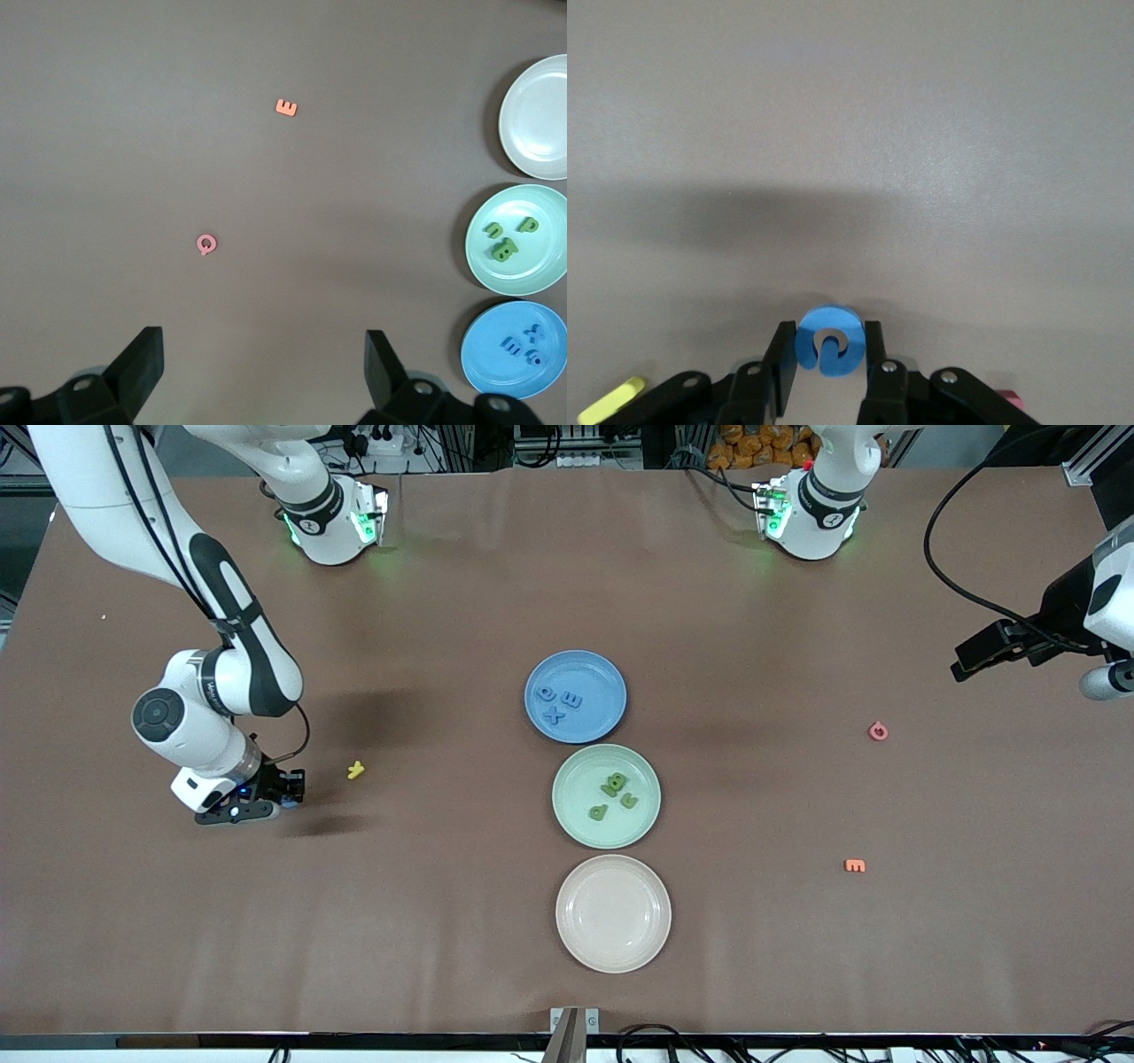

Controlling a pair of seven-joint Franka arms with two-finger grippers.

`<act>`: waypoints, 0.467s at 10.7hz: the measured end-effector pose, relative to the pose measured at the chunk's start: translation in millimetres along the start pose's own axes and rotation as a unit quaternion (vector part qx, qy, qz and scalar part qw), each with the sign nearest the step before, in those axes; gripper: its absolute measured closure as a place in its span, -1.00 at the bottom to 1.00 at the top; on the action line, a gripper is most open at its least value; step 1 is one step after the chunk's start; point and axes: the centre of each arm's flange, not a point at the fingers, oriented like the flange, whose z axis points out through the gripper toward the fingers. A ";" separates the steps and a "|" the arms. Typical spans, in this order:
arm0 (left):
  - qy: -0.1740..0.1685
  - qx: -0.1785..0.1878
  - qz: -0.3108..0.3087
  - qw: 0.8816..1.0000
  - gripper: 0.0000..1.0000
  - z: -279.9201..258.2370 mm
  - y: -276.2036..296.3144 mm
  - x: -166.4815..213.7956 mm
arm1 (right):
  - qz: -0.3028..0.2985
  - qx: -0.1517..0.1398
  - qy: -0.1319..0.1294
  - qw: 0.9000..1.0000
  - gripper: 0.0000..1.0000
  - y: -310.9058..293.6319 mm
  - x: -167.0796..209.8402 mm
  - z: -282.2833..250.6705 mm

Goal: Sort letters by color into matching plates
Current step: 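Carry the c to the blue plate with the right gripper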

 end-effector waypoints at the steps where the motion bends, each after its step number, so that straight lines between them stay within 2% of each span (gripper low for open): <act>1: 0.000 0.000 0.000 1.000 -1.00 0.0 -0.3 0.1 | 0.007 0.001 -0.007 1.000 0.30 -1.2 3.6 -10.6; 5: 0.000 0.000 -0.001 1.000 -1.00 0.0 -0.9 0.3 | 0.055 0.002 -0.038 0.998 0.30 -46.2 20.9 -50.0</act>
